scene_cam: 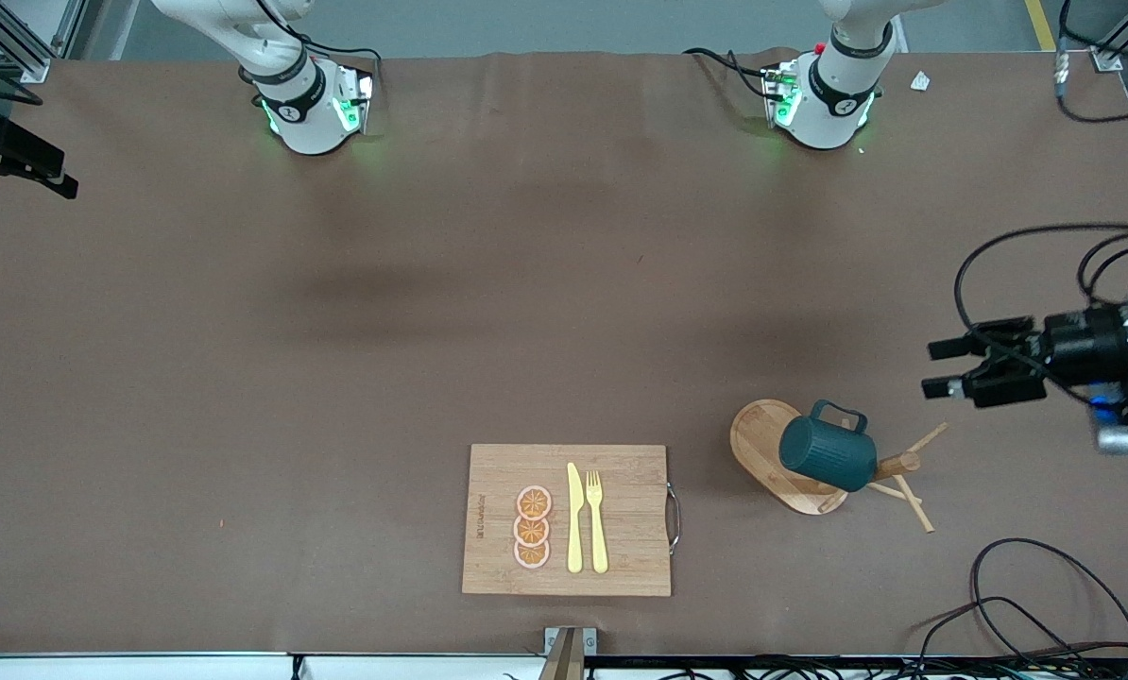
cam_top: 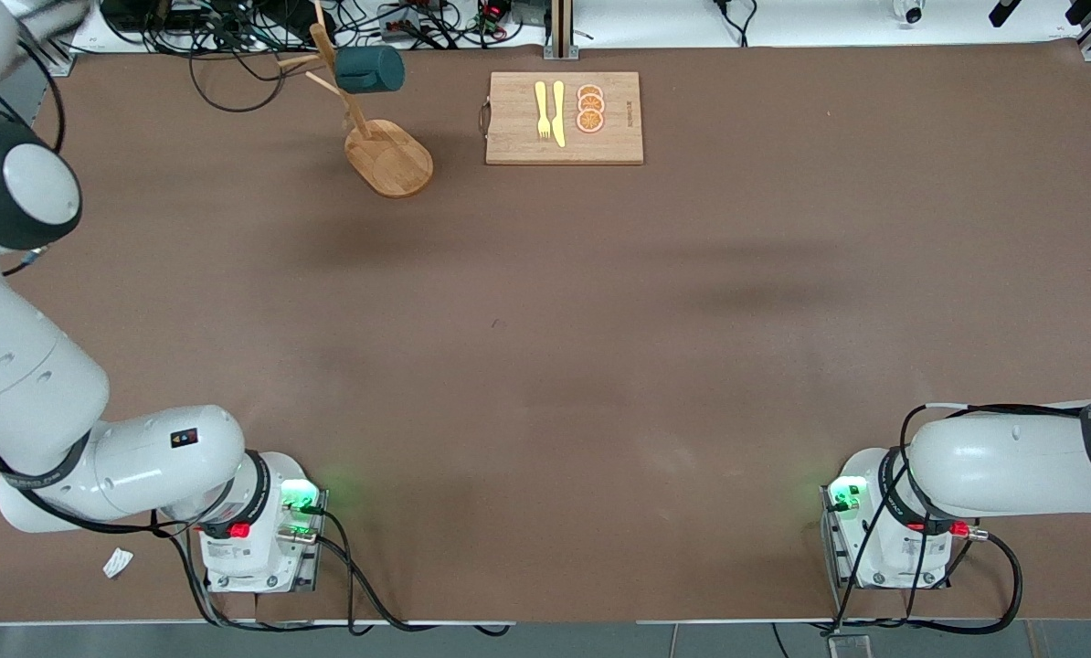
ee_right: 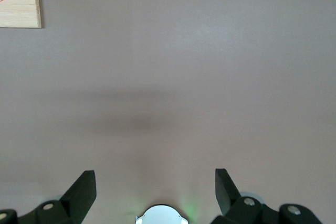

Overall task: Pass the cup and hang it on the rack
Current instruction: 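Open the left gripper and pull it back from the mug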

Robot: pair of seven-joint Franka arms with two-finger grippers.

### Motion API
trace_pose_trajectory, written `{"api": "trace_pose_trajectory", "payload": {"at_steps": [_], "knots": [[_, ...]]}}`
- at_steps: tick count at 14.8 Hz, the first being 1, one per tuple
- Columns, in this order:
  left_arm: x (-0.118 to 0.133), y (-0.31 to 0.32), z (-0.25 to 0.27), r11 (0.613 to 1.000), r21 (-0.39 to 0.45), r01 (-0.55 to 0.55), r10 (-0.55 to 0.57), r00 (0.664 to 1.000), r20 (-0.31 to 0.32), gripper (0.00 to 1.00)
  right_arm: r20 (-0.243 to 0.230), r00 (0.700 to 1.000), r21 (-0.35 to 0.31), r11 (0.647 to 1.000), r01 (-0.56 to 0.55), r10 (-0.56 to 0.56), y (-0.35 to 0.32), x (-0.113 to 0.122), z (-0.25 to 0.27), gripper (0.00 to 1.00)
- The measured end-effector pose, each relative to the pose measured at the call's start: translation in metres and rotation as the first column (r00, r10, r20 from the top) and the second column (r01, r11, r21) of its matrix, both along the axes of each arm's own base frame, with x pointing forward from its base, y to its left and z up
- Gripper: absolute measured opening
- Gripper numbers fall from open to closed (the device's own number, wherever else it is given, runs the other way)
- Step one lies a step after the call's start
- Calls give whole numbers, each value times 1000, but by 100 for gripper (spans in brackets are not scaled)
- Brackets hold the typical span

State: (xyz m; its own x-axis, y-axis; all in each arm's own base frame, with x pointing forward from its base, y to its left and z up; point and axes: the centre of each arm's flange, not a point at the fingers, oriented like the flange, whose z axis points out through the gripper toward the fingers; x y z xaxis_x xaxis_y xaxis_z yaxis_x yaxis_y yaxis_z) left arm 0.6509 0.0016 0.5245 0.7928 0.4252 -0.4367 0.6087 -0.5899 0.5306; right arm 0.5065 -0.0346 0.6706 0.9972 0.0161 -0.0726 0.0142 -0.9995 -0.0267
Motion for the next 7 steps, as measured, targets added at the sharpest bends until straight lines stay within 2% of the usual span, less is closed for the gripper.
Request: {"api": "trace_pose_trajectory", "payload": {"at_steps": [1,3,5,7], "knots": [[-12,-9,22,995,96,40,-43,999,28,100,0,1000,0,1000,0,0,0,0,0,100],[-35,-30,55,949,284,134,-156,986,55,100,0,1000,-3,1000,1,-1,-1,0,0,100],[-51,-45,74,869,434,239,-299,951,76,100,-1,1000,-10,1000,1,-1,-2,0,0,100],[-61,-45,87,786,532,316,-422,902,87,100,-2,1000,-15,1000,1,-1,-3,0,0,100]]}}
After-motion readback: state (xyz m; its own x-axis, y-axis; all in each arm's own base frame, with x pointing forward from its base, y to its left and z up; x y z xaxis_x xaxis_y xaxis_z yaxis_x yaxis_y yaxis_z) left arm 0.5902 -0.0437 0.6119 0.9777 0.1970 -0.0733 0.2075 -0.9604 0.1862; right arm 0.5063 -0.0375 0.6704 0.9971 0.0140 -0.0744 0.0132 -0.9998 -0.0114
